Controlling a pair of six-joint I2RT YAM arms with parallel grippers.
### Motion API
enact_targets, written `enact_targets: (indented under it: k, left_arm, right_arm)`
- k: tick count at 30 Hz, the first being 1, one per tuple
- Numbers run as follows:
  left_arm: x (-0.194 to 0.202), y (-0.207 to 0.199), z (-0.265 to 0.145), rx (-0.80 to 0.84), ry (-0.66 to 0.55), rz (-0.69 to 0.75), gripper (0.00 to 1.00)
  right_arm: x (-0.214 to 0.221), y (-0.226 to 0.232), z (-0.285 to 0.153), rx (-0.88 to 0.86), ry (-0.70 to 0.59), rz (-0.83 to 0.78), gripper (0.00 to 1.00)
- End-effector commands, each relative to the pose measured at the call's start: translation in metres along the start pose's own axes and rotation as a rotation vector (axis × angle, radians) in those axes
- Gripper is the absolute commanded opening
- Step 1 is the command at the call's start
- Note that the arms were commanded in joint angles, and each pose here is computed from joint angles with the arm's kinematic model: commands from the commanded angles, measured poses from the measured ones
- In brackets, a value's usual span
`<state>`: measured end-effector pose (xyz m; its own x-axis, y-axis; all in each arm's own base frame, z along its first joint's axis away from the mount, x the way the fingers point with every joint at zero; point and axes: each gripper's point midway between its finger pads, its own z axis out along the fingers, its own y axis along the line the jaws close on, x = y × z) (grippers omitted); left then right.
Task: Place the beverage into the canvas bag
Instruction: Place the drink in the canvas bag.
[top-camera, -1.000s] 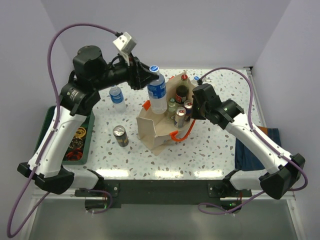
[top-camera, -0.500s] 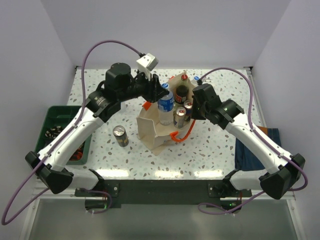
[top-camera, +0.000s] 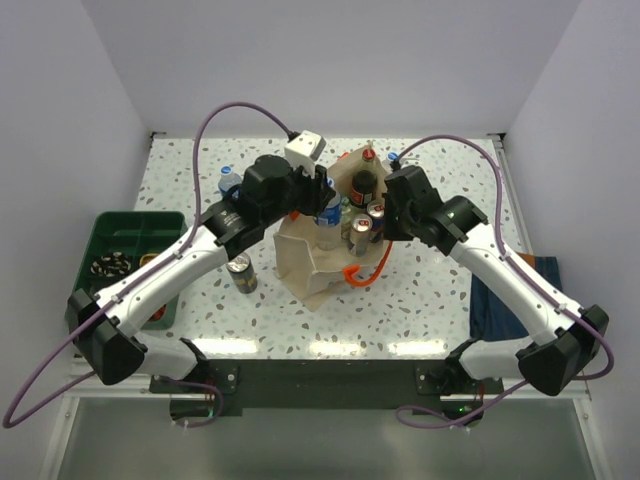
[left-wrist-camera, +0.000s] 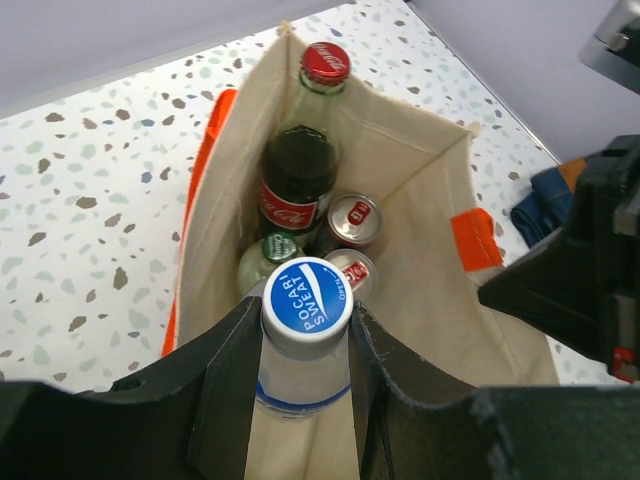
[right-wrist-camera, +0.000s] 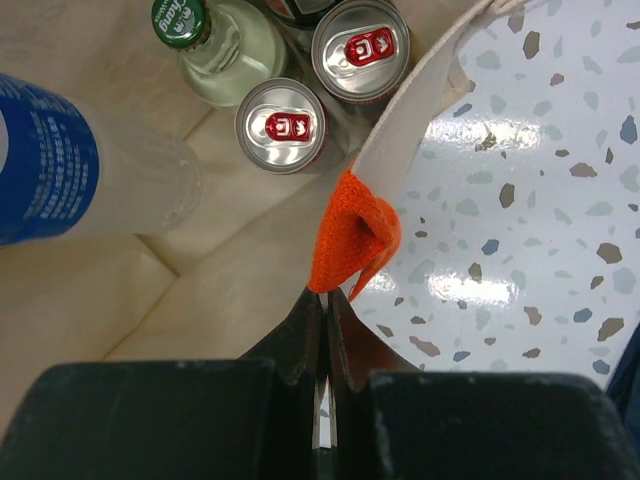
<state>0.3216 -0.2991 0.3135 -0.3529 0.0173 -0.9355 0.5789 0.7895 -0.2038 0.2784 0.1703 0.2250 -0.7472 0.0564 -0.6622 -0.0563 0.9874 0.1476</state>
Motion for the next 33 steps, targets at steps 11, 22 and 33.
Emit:
enact_targets:
  k: [11,22,33]
  left_arm:
    - [-0.056,0.011,0.014,-0.104,-0.316,-0.070,0.00]
    - [-0.022,0.019,0.029,-0.157,-0.310,-0.049,0.00]
    - [-0.001,0.029,0.044,-0.227,-0.312,-0.071,0.00]
  right_arm:
    - [0.006,-0.003,-0.005,0.014,0.064,-0.061,0.00]
    - [0.001,-0.002,-0.005,0.019,0.059,-0.069,0.00]
    - [0.000,-0.001,-0.002,0.022,0.064,-0.075,0.00]
